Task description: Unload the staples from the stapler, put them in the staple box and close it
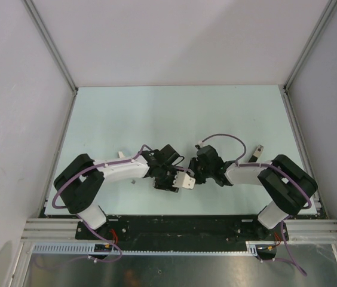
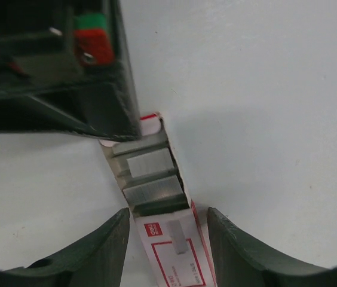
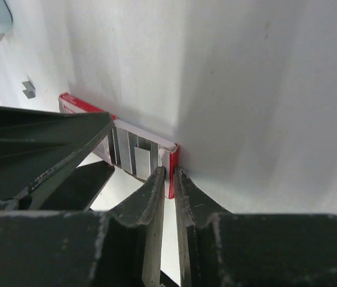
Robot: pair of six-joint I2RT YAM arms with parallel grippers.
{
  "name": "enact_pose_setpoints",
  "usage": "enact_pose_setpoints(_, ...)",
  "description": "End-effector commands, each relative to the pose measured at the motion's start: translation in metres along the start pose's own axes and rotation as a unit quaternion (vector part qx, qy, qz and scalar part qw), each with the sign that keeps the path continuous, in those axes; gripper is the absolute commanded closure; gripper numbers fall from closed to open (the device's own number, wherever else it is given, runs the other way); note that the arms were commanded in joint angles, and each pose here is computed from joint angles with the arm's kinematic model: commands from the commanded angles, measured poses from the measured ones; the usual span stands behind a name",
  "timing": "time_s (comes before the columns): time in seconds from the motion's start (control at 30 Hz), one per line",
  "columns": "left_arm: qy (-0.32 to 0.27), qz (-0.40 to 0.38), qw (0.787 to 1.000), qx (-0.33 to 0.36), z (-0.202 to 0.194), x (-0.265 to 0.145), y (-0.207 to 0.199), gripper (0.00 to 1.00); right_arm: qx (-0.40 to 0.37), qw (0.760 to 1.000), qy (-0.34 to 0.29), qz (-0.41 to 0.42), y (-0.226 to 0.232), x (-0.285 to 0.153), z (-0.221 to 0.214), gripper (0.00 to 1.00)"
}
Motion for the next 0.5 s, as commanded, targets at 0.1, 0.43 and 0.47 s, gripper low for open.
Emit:
enact_pose_setpoints(0.1, 0.024, -0.016, 1.000, -0.005, -0.008, 0.010, -0.006, 0.41, 0.010, 1.000, -0.008, 0.014, 0.017, 0.006, -0.004, 0.84)
enact_pose_setpoints(0.43, 0.009, 0.033, 0.999, -0.042, -0.002, -0.023, 0.003, 0.07, 0.020, 1.000, -0.011, -0.011, 0.011, 0.006, -0.005, 0.84)
enact_pose_setpoints(0.47, -0.002, 0.034, 0.998, -0.048, -0.001, -0.032, 0.002, 0.04, 0.021, 1.000, -0.011, -0.014, 0.010, 0.006, -0.005, 0.84)
Point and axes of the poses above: each gripper's point midway between its finger pads, its own x axis out along the fingers, its own y axis along the line the jaws close on, z = x × y, the point moved 10 cm from there along -x, back along the fingers, and after that the axes turned 3 degrees about x, right-handed, at the moved point
